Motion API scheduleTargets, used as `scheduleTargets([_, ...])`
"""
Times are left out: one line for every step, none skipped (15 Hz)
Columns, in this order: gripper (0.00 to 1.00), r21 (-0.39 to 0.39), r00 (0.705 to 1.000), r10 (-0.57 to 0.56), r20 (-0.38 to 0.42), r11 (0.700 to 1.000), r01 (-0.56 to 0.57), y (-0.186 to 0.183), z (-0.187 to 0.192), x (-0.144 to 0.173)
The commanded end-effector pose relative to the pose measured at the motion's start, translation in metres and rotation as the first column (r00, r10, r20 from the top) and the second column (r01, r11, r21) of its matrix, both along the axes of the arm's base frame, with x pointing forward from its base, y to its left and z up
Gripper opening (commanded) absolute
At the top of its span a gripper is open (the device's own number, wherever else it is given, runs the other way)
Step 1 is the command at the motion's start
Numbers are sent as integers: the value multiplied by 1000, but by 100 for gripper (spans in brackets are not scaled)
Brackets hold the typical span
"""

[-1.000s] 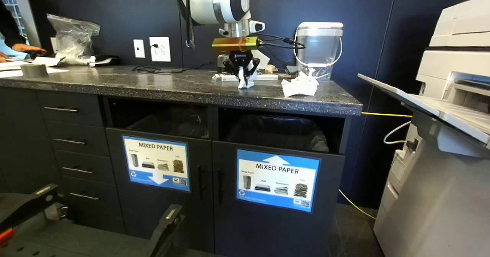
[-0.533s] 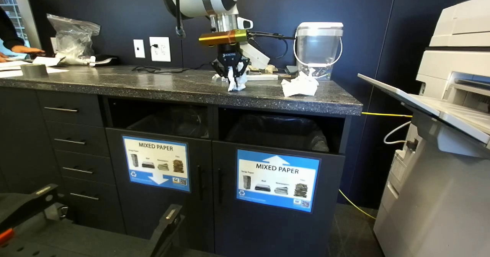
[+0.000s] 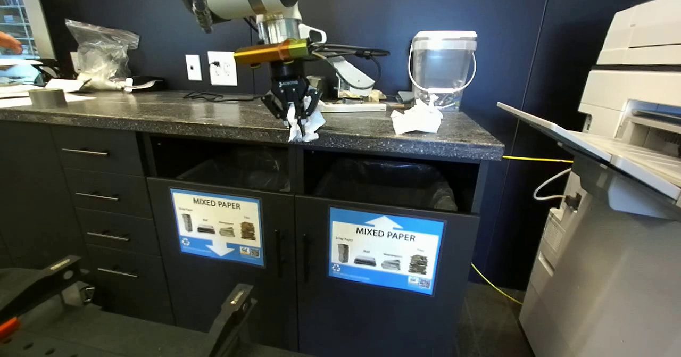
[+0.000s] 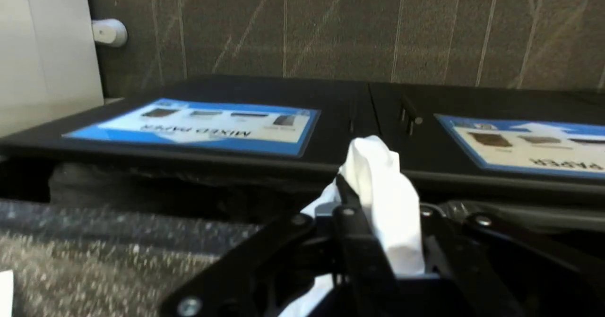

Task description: Place two crumpled papers inside the bin on the right

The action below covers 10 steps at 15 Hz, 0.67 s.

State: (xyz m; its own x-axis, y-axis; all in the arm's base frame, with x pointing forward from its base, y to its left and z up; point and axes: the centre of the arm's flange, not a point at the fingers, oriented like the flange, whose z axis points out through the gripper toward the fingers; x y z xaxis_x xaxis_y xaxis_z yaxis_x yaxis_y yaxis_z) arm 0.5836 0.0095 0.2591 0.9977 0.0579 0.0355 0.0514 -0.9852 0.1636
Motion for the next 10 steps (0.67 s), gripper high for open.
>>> scheduleTargets([16,6,995,-96,-13,995,96,11,-33,-57])
scheduleTargets([17,8,993,-119,-13,993,119,14,-47,-65])
scheduleTargets([16,12,990,-139,-9,990,139,15,-58,-71])
scheduleTargets([16,22,989,-147,9,989,146,13,-69,-74])
scheduleTargets([16,32,986,-162,24,986,161,12,-77,-77])
scheduleTargets([16,42,983,-176,50,984,174,10,-85,-80])
scheduleTargets([16,56,979,-189,72,981,185,6,-89,-82])
scheduleTargets([16,65,976,-193,98,980,187,3,-92,-85])
scheduleTargets([16,75,974,-192,124,980,184,2,-94,-88])
scheduleTargets([16,82,971,-187,153,981,176,-1,-92,-92])
